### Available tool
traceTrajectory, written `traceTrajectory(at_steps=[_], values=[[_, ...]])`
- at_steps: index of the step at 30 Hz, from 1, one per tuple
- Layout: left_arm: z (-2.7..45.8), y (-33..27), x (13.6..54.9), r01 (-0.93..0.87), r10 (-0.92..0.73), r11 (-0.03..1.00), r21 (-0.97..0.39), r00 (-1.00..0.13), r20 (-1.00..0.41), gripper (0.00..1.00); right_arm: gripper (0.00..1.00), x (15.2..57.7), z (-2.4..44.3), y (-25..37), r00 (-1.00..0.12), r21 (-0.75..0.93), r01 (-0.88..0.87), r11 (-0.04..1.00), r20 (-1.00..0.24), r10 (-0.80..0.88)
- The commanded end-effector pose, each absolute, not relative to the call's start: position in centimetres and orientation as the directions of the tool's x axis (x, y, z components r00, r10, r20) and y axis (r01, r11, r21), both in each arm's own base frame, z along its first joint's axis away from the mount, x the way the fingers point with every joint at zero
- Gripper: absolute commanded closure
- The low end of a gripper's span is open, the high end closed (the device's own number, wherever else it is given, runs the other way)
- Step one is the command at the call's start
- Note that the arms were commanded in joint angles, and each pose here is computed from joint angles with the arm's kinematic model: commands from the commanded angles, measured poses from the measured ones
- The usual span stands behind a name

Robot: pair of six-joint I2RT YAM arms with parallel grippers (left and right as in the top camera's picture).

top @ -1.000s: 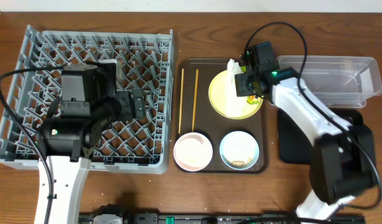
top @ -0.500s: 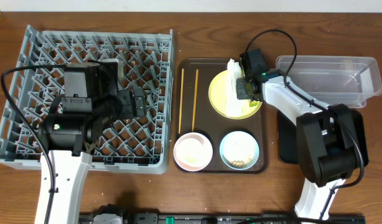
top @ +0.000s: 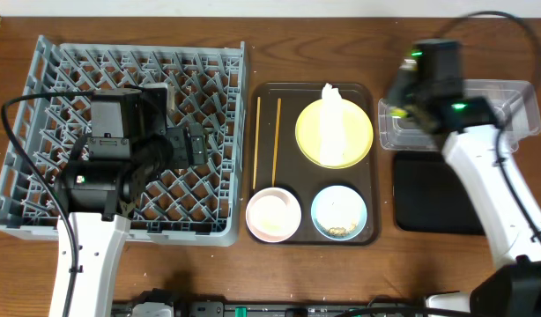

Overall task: Sort waste into correct bins and load items into the dishwasher
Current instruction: 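Grasp the napkin and wrapper with the right gripper, drop into clear bin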

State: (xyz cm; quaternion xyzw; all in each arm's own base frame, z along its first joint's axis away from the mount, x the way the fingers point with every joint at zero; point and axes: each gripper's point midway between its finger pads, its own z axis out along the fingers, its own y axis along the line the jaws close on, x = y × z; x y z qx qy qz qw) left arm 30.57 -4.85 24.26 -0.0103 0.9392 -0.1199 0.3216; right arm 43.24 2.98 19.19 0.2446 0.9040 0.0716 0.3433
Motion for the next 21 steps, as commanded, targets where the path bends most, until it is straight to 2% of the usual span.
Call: traceTrajectory(at_steps=[1, 5, 8, 9, 11, 12, 14, 17, 21], values=[[24.9, -5.0, 30.7, 0.064, -0.1, 0.968, -0.242, -0.787, -0.609, 0.05, 0.99, 43.0, 16.2, -2.2, -0.515, 0.325, 0.636, 0.7, -0.497, 0.699], [24.9, -5.0, 30.7, 0.064, -0.1, 0.968, -0.242, -0.787, -0.609, 0.05, 0.99, 42.9, 13.8, -5.9, -0.418, 0.332, 0.748, 0.574, -0.436, 0.797], [24.9, -5.0, 30.7, 0.064, -0.1, 0.968, -0.242, -0.787, -0.609, 0.05, 0.99, 42.9, 12.4, -7.1, -0.403, 0.314, 0.777, 0.545, -0.417, 0.815], [24.9, -5.0, 30.7, 0.064, -0.1, 0.968, -0.242, -0.787, -0.609, 0.05, 0.93, 43.0, 12.1, -7.3, -0.402, 0.312, 0.78, 0.543, -0.415, 0.816], [24.9, -5.0, 30.7, 0.064, -0.1, 0.968, -0.242, -0.787, -0.609, 0.05, 0.59, 43.1, 12.2, -7.1, -0.403, 0.324, 0.774, 0.544, -0.411, 0.818], [24.9, -5.0, 30.7, 0.064, -0.1, 0.968, -0.242, -0.787, -0.609, 0.05, 0.5, 43.6, 12.8, -6.6, -0.42, 0.354, 0.744, 0.566, -0.411, 0.809], [24.9, -5.0, 30.7, 0.064, -0.1, 0.968, -0.242, -0.787, -0.609, 0.05, 0.44, 44.4, 14.1, -5.7, -0.455, 0.4, 0.682, 0.613, -0.424, 0.783], [24.9, -5.0, 30.7, 0.064, -0.1, 0.968, -0.242, -0.787, -0.609, 0.04, 0.42, 45.3, 17.2, -3.1, -0.516, 0.479, 0.545, 0.688, -0.455, 0.726], [24.9, -5.0, 30.7, 0.064, -0.1, 0.968, -0.242, -0.787, -0.609, 0.05, 0.41, 45.5, 21.3, 3.9, -0.669, 0.498, 0.171, 0.85, -0.575, 0.471]])
